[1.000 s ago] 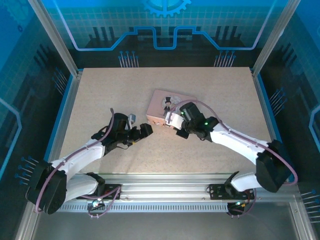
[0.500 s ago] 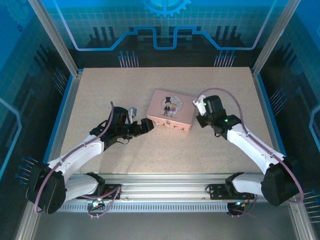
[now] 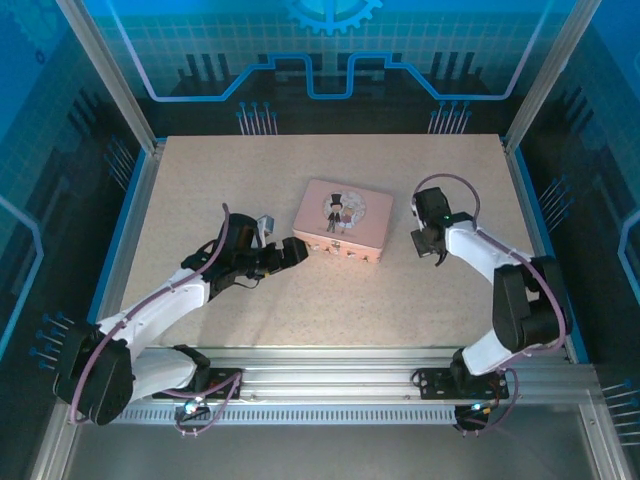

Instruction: Unlock the padlock with the key

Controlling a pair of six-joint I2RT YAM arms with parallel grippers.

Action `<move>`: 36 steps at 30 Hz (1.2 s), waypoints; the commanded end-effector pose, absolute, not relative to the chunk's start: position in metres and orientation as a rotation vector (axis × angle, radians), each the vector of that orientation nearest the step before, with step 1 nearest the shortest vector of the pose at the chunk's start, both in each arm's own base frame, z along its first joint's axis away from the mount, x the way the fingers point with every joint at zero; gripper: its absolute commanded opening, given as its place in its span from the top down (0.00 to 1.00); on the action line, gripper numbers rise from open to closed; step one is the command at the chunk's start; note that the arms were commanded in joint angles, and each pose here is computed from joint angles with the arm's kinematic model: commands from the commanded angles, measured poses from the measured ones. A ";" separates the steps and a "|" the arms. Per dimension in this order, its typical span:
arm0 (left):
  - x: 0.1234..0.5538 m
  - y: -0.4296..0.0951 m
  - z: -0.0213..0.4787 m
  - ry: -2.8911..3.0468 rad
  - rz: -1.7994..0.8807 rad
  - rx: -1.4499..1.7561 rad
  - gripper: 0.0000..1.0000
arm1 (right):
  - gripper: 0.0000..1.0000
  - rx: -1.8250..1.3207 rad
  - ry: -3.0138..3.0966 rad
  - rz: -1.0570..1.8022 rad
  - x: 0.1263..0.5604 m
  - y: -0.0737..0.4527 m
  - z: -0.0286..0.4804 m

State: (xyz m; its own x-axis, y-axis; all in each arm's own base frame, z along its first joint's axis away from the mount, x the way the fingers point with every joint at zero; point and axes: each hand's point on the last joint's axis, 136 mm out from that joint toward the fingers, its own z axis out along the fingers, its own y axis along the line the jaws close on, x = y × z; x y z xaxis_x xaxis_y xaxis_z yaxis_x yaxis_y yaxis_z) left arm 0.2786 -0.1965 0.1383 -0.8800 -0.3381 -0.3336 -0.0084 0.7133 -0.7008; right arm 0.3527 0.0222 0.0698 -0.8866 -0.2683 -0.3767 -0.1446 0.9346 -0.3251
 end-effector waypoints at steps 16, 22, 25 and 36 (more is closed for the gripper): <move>0.281 -0.189 0.131 2.485 -0.950 -0.249 0.01 | 0.77 -0.147 2.794 -0.418 0.374 0.003 0.047; 0.286 -0.185 0.137 2.476 -0.923 -0.246 0.01 | 0.60 -0.053 2.749 -0.351 0.368 0.006 0.071; 0.290 -0.177 0.144 2.460 -0.887 -0.250 0.01 | 0.50 -0.014 2.692 -0.246 0.364 0.017 0.089; 0.323 -0.101 0.181 2.309 -0.497 -0.275 0.01 | 0.00 0.008 2.356 -0.071 0.373 0.042 0.153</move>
